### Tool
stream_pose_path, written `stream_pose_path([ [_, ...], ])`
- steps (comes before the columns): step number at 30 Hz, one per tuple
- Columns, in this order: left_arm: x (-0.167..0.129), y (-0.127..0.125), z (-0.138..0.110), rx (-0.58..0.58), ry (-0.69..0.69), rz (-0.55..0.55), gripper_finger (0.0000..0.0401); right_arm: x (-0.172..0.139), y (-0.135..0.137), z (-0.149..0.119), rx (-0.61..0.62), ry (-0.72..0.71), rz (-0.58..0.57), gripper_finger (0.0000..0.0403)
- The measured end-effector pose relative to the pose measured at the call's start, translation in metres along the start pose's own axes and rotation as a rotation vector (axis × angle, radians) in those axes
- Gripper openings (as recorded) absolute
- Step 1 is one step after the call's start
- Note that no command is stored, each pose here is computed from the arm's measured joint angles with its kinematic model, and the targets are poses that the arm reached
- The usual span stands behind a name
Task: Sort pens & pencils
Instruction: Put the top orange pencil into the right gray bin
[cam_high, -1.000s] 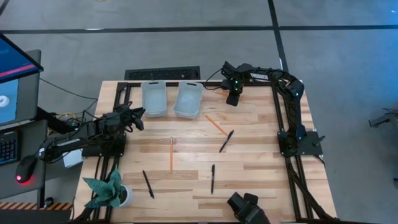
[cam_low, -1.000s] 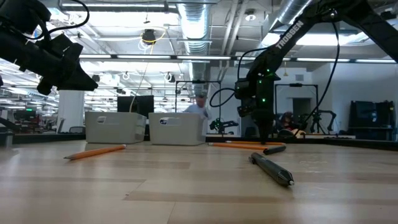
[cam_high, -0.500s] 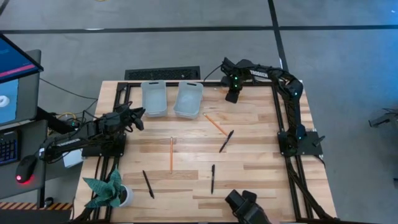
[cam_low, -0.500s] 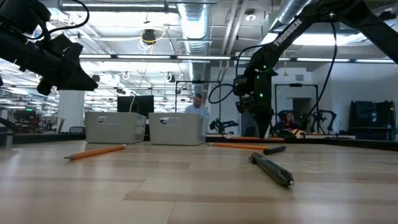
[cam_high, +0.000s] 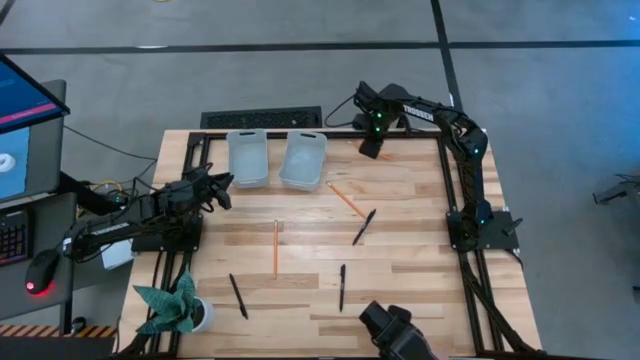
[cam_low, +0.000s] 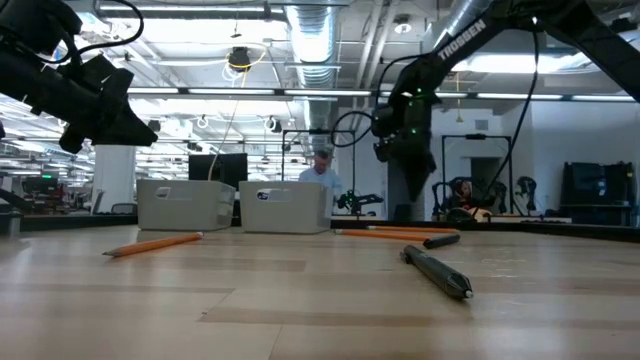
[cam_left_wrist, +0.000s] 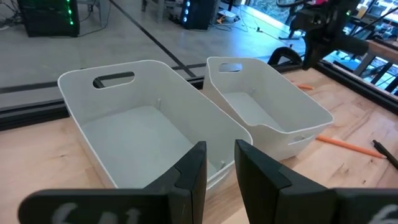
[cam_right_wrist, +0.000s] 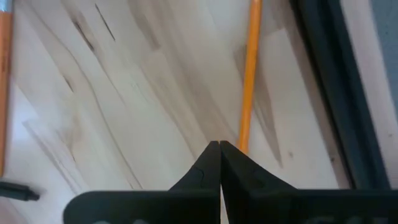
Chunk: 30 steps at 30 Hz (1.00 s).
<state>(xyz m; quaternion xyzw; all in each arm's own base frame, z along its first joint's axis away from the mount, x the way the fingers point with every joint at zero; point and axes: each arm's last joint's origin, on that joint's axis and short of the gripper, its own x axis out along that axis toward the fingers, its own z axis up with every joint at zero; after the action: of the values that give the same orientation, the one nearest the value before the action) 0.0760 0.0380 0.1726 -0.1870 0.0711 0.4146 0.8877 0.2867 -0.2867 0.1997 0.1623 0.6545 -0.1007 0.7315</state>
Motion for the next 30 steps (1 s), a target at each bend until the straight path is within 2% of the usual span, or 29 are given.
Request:
stream_pose_path([
  [7,0.0000,-0.0002,-0.0001,-0.001,0.003,-0.006,0.0073,-0.0019,0.0015,0.0024,-0.006,-0.011,-0.004,0.0046],
  [22,0.0000,-0.0002,-0.0001,-0.006,0.003,-0.007,0.0073,-0.0021,0.0003,0.0050,-0.011,-0.038,-0.017,0.0052],
  [30,0.0000,-0.0002,-0.0001,-0.007,0.003,-0.006,0.0073,-0.0023,0.0016,0.0054,-0.015,-0.037,-0.019,0.0088],
])
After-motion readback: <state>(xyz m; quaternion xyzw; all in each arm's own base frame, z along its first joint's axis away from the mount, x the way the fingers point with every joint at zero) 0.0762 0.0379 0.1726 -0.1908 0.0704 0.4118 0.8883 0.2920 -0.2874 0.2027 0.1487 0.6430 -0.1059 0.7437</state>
